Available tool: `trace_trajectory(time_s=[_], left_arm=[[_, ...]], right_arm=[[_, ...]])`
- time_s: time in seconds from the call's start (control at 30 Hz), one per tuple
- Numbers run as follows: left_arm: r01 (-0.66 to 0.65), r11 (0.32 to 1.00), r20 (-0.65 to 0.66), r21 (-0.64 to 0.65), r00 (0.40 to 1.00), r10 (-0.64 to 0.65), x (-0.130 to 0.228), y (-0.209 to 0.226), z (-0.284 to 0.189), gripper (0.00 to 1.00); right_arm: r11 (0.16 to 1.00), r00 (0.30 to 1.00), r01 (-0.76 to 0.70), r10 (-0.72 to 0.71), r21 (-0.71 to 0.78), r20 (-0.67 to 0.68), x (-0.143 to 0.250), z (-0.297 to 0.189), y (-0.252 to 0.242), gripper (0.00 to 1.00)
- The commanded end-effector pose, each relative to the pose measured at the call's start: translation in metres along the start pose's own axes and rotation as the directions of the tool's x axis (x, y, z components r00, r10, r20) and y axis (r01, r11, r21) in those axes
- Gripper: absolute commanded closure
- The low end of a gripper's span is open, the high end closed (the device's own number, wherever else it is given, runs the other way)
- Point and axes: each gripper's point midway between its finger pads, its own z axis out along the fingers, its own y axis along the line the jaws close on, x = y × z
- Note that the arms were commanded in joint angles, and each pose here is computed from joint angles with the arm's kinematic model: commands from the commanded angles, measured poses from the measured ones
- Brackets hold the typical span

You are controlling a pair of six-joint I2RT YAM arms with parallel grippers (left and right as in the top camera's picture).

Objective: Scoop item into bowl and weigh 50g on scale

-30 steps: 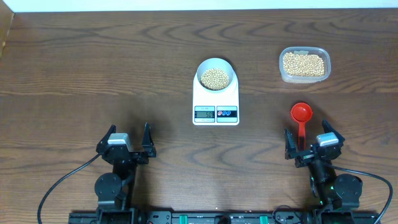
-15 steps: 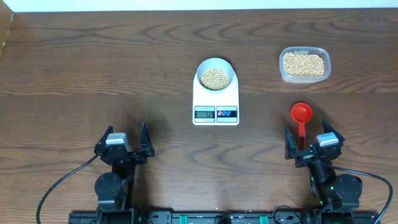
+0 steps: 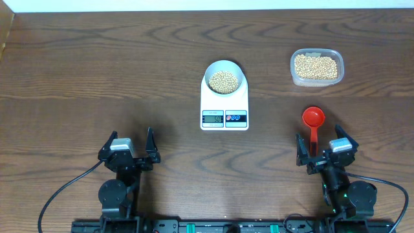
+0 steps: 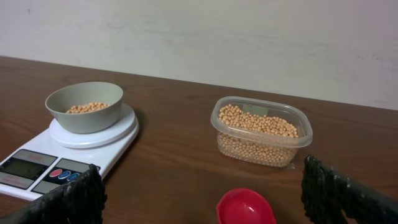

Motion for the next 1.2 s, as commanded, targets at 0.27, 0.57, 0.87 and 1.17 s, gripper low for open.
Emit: trace_trajectory(time_s=[0.27,0.57,0.87,1.17], left_arm=[[-0.014,1.000,-0.047,-0.015,0.999,0.013,0.015,0.004,0.001,0.04],[-0.014,1.000,-0.047,-0.015,0.999,0.013,0.015,0.004,0.001,0.04],[-0.014,1.000,-0.047,-0.015,0.999,0.013,0.015,0.004,0.001,0.04],[-0.014,1.000,-0.047,-0.015,0.999,0.013,0.015,0.004,0.001,0.04]], right_arm=[[1.000,1.000,0.010,-0.010,-0.001,0.000,0.001,0.000,0.001,0.01],[1.000,1.000,0.010,-0.010,-0.001,0.000,0.001,0.000,0.001,0.01],[1.000,1.000,0.010,-0.010,-0.021,0.004,0.000,0.000,0.004,0.01],[0.988,0.992,-0.129,0.129,0.082,0.006,0.001,-0.001,-0.014,0.01]])
